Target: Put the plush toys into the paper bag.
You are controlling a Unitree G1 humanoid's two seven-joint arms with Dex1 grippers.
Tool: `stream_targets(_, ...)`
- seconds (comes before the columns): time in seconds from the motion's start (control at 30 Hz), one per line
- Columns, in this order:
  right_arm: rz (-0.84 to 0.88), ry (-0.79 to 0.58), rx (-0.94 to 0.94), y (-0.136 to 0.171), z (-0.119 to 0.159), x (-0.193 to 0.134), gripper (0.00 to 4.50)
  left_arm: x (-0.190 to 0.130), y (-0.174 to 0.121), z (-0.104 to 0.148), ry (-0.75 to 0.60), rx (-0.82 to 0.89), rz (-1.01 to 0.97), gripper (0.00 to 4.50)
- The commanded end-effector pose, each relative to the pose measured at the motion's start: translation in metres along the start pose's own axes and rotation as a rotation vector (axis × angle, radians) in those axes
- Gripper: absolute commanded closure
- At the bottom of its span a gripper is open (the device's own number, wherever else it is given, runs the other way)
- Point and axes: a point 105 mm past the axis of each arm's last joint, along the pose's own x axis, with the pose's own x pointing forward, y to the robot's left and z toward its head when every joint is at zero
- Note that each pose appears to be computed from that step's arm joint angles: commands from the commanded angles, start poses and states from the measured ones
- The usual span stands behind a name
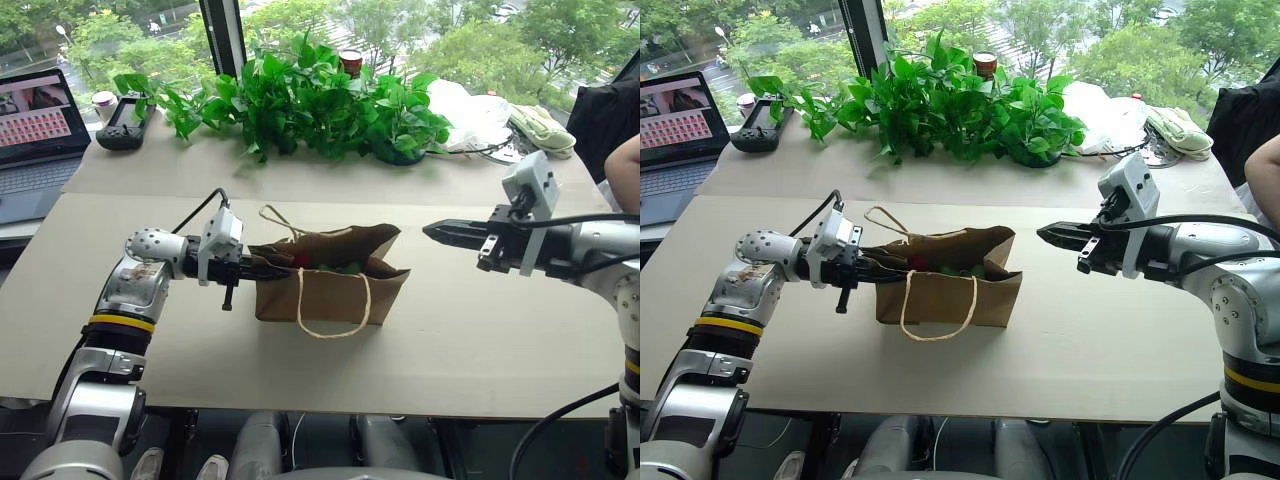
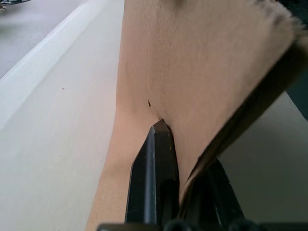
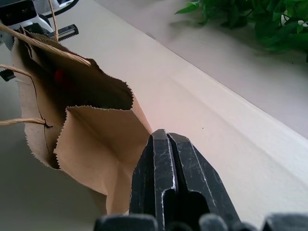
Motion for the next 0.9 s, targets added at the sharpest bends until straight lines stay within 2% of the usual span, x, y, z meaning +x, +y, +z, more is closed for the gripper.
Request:
stream_targets(0.03, 0.005, -0.019, -0.056, 0.004, 0.01, -0.006, 4.5, 0.001, 0.004, 0.005, 0.006, 0.038, 0.007, 4.48)
stream_targets(0.07, 0.003, -0.017, -0.055, 0.003, 0.01, -0.006, 4.5, 0.001, 0.005, 0.005, 0.005, 0.038, 0.01, 3.86)
stream_targets(0.1, -0.001, -0.012, -0.056, 0.002, 0.009, -0.007, 4.5, 0.0, 0.006, 0.006, 0.009, 0.033, 0.01, 3.7)
stream_targets(0.2, -0.007, -0.003, -0.058, 0.001, 0.008, -0.006, 4.5, -0.006, 0.007, 0.009, 0.032, 0.024, 0.014, 2.56)
stream_targets(0.27, -0.009, 0.0, -0.06, 0.0, 0.008, -0.006, 4.5, -0.01, 0.006, 0.011, 0.043, 0.016, 0.015, 1.96)
stream_targets(0.43, -0.012, 0.006, -0.073, -0.001, 0.01, -0.009, 4.5, -0.028, 0.001, 0.033, 0.035, -0.003, 0.037, 1.96)
stream_targets(0.7, -0.005, 0.028, -0.097, -0.002, 0.012, -0.014, 4.5, -0.063, -0.011, 0.093, -0.039, -0.096, 0.069, 1.96)
stream_targets(0.9, 0.015, 0.033, -0.11, -0.002, 0.015, -0.016, 4.5, -0.088, -0.009, 0.105, -0.027, -0.118, 0.116, 1.96)
